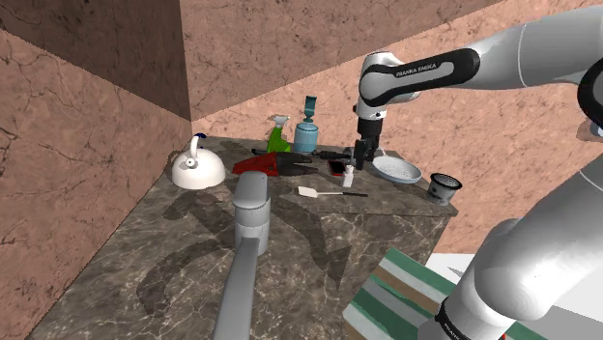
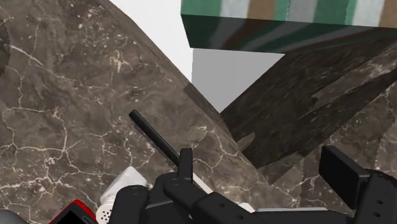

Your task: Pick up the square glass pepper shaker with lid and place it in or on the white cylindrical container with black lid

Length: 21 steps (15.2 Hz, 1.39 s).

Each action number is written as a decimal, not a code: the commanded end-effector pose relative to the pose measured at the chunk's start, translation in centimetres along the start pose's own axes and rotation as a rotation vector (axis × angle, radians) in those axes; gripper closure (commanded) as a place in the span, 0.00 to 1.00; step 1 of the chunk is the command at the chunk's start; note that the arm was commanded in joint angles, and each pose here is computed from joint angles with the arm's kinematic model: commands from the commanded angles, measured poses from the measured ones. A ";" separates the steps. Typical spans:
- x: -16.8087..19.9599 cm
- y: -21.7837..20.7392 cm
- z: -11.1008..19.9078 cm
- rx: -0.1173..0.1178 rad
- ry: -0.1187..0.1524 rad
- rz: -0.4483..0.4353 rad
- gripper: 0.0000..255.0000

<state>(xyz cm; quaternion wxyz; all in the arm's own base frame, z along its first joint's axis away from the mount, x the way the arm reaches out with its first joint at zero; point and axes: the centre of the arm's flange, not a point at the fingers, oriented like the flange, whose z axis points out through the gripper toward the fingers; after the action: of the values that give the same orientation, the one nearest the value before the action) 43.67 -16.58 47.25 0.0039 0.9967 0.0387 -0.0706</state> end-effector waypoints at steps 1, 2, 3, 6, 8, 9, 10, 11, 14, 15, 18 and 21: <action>1.6 2.0 0.8 -0.002 0.000 -0.007 0.00; 2.4 3.0 1.2 -0.002 0.000 -0.010 0.00; 3.2 4.0 1.6 -0.002 0.000 -0.014 0.00; 5.7 6.8 2.7 -0.003 0.000 -0.023 0.00; 7.3 8.7 3.5 -0.003 0.000 -0.029 0.00; 8.2 9.7 3.9 -0.004 0.000 -0.033 0.00; 9.0 10.6 4.3 -0.004 -0.001 -0.036 0.00; 9.8 11.6 4.7 -0.004 -0.001 -0.039 0.00; 12.2 14.2 5.8 -0.005 -0.001 -0.048 0.00; 12.2 14.2 6.3 -0.005 -0.001 -0.048 0.00; 12.2 14.2 7.9 -0.005 -0.001 -0.048 0.00; 12.2 14.2 9.5 -0.005 -0.001 -0.048 0.00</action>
<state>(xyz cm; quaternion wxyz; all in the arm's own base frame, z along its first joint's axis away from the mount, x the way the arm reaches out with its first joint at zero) 55.48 -30.07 36.70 0.0044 0.9955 0.0627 -0.0710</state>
